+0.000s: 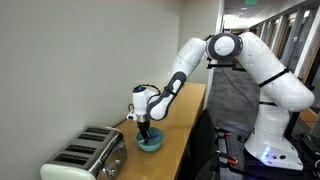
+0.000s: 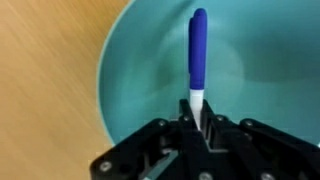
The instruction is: Remove the marker from the mug cup and place it on the table
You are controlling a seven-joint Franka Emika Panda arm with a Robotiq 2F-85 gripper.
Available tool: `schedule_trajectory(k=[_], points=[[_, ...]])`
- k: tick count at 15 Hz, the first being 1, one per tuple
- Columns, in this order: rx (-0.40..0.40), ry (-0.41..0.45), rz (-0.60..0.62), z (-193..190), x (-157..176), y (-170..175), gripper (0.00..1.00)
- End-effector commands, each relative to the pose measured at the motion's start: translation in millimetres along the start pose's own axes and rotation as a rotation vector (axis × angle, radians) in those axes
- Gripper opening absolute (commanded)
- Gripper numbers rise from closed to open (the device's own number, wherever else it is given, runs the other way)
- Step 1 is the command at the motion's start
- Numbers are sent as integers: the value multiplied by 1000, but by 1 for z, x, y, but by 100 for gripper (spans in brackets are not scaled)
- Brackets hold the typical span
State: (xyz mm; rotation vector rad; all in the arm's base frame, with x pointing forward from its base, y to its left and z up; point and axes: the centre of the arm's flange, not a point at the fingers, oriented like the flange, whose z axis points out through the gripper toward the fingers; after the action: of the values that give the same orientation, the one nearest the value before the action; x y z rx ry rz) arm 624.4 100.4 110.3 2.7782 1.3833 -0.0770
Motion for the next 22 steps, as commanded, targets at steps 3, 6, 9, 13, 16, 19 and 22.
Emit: schedule_trajectory(k=[3, 6, 9, 13, 16, 19, 22], points=[[-6, 3, -12, -37, -19, -18, 3], [-19, 7, -27, -60, -25, -29, 3], [-52, 21, -24, -85, -30, -39, 3], [-98, 17, 52, -107, -53, -21, 3], [-107, 10, 188, -107, -80, 14, 3], [-87, 10, 325, -95, -106, 48, 3], [-34, 21, 448, -76, -119, 74, 3]])
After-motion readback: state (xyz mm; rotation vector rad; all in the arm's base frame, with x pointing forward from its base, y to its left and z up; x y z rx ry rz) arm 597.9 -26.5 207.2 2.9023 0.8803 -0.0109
